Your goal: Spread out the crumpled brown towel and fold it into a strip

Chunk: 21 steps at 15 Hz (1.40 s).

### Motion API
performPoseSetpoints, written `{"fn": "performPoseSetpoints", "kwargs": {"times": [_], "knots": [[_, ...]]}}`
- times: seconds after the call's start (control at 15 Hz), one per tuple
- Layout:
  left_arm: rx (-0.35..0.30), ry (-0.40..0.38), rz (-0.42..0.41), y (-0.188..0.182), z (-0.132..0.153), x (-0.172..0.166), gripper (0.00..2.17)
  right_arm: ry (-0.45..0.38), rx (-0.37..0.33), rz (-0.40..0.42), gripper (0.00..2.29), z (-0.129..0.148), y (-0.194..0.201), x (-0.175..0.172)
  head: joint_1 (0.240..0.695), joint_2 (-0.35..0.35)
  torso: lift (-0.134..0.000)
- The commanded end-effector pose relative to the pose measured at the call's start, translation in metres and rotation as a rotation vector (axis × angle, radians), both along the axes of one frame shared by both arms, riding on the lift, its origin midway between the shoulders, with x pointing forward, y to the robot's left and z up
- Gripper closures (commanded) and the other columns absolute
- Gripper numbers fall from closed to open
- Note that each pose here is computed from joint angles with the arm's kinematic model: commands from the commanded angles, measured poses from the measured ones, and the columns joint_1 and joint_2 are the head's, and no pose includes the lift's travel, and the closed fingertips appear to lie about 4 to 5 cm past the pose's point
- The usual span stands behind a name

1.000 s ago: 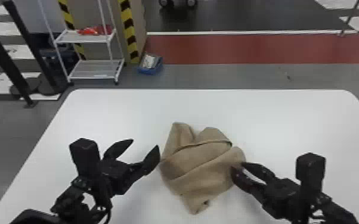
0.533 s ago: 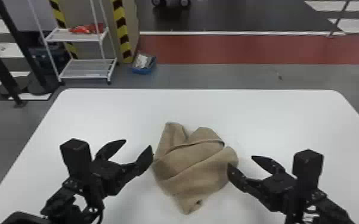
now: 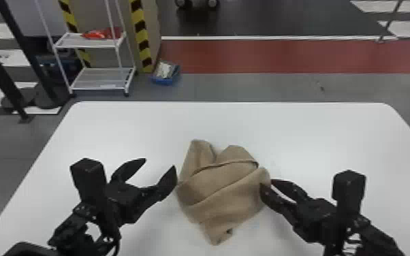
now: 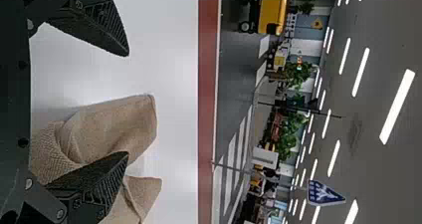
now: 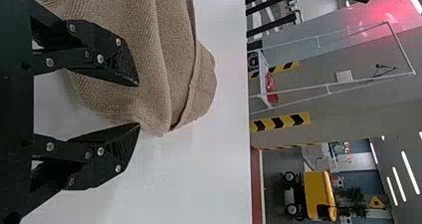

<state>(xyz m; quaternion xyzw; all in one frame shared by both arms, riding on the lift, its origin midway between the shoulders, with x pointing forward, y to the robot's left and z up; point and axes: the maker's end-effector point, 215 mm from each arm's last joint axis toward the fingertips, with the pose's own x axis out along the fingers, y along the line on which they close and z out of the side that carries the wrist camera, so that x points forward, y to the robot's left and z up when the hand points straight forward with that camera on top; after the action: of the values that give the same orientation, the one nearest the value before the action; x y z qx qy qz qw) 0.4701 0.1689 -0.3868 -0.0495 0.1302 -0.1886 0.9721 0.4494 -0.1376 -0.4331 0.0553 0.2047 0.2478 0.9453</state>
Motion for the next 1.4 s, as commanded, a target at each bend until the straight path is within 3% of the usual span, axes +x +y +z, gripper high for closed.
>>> {"fn": "performPoseSetpoints", "kwargs": {"times": [0.0,0.2,0.47,0.53,0.6,0.67,0.8,1.13,1.27,1.33], "knots": [[0.001,-0.003,0.002,0.001,0.001,0.000,0.21,-0.014,0.000,-0.002,1.69,0.012,-0.001,-0.006,0.695,0.038,-0.123],[-0.002,-0.002,0.003,0.001,-0.001,0.000,0.21,-0.040,0.006,0.016,1.69,0.039,0.006,-0.010,0.695,0.040,-0.123],[-0.005,-0.017,0.010,0.005,0.004,0.000,0.20,-0.034,0.004,0.029,1.65,0.047,0.018,-0.009,0.695,0.055,-0.123],[-0.006,-0.021,0.016,0.007,0.004,0.000,0.20,-0.036,-0.018,0.019,1.25,0.044,0.017,-0.007,0.695,0.058,-0.123],[-0.006,-0.027,0.020,0.009,0.007,0.001,0.20,-0.022,-0.034,0.010,0.51,0.033,0.013,-0.004,0.695,0.061,-0.123],[-0.007,-0.024,0.020,0.010,0.005,0.001,0.20,-0.007,-0.038,-0.001,0.30,0.022,0.008,-0.001,0.695,0.064,-0.123],[-0.008,-0.024,0.017,0.009,0.005,0.000,0.20,0.009,-0.053,-0.033,0.30,0.004,-0.002,0.005,0.695,0.061,-0.123],[-0.008,-0.024,0.015,0.009,0.005,0.001,0.20,0.026,-0.061,-0.050,0.32,-0.010,-0.010,0.006,0.695,0.040,-0.123],[-0.010,-0.026,0.016,0.008,0.006,0.001,0.20,0.055,-0.040,-0.035,0.67,-0.018,-0.008,0.006,0.695,0.038,-0.123],[-0.010,-0.026,0.015,0.008,0.006,0.001,0.20,0.063,-0.035,-0.025,0.96,-0.020,-0.005,0.005,0.695,0.038,-0.123]]}}
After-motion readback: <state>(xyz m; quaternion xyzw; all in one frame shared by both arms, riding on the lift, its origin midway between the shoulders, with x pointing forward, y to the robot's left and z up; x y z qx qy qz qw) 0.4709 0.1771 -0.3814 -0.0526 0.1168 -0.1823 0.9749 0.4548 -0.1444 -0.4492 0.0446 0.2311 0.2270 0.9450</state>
